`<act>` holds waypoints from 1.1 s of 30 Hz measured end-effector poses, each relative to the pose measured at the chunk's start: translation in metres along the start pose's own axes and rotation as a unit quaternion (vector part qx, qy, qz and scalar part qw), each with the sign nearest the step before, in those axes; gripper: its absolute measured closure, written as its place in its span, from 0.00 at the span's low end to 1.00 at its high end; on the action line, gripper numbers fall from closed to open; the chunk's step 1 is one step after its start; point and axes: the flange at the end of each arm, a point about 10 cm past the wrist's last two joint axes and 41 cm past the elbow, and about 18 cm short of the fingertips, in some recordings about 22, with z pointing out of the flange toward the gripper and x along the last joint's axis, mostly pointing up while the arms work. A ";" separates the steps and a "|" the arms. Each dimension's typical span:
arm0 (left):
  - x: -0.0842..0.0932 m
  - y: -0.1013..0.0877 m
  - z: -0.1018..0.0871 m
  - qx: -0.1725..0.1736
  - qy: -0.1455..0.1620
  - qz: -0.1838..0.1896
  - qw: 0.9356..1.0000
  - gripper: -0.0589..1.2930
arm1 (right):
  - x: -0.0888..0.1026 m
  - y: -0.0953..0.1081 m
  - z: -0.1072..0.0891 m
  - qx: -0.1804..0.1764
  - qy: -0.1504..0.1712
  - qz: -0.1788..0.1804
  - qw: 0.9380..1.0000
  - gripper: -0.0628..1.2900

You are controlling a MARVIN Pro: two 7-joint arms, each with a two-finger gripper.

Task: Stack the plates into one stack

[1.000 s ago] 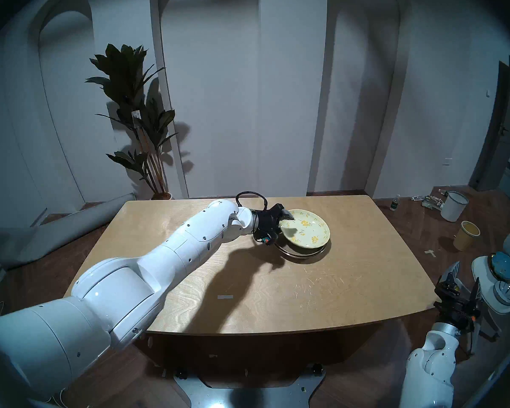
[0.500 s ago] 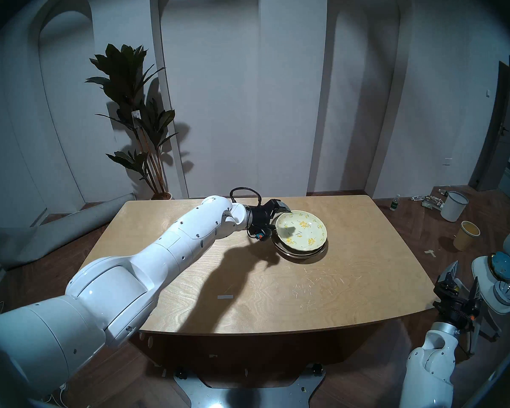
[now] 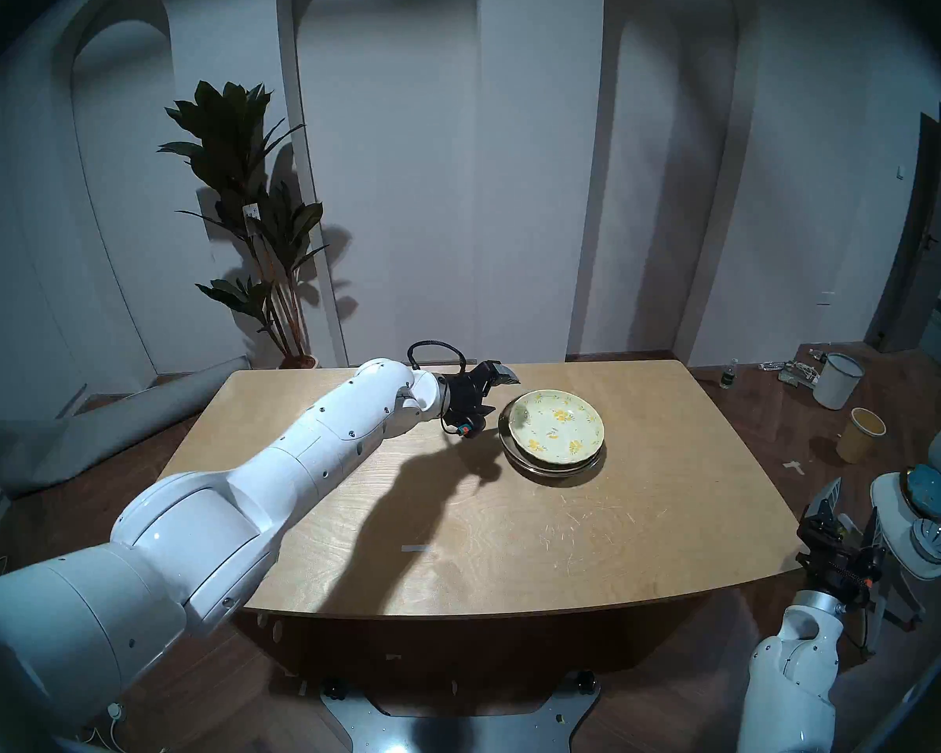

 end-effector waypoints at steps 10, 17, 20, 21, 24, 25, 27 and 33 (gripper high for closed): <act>-0.071 -0.027 -0.043 0.091 -0.091 -0.047 0.991 0.07 | -0.007 -0.015 0.007 0.029 -0.014 -0.007 0.999 0.05; -0.114 -0.028 -0.088 0.202 -0.158 -0.116 0.960 0.07 | -0.015 -0.045 0.021 0.080 -0.042 -0.014 0.996 0.05; -0.117 -0.017 -0.099 0.229 -0.177 -0.138 0.947 0.07 | -0.015 -0.059 0.030 0.101 -0.049 -0.018 0.994 0.05; -0.117 -0.013 -0.101 0.236 -0.182 -0.142 0.944 0.07 | -0.014 -0.064 0.033 0.109 -0.051 -0.020 0.993 0.05; -0.112 0.003 -0.107 0.253 -0.194 -0.155 0.935 0.07 | -0.012 -0.081 0.044 0.137 -0.057 -0.029 0.989 0.05; -0.109 0.008 -0.109 0.258 -0.198 -0.159 0.932 0.07 | -0.011 -0.087 0.048 0.146 -0.060 -0.033 0.987 0.05; -0.106 0.017 -0.112 0.269 -0.205 -0.168 0.926 0.07 | -0.010 -0.098 0.054 0.164 -0.065 -0.041 0.983 0.05; -0.106 0.034 -0.130 0.310 -0.235 -0.207 0.898 0.07 | -0.003 -0.131 0.073 0.211 -0.083 -0.068 0.972 0.05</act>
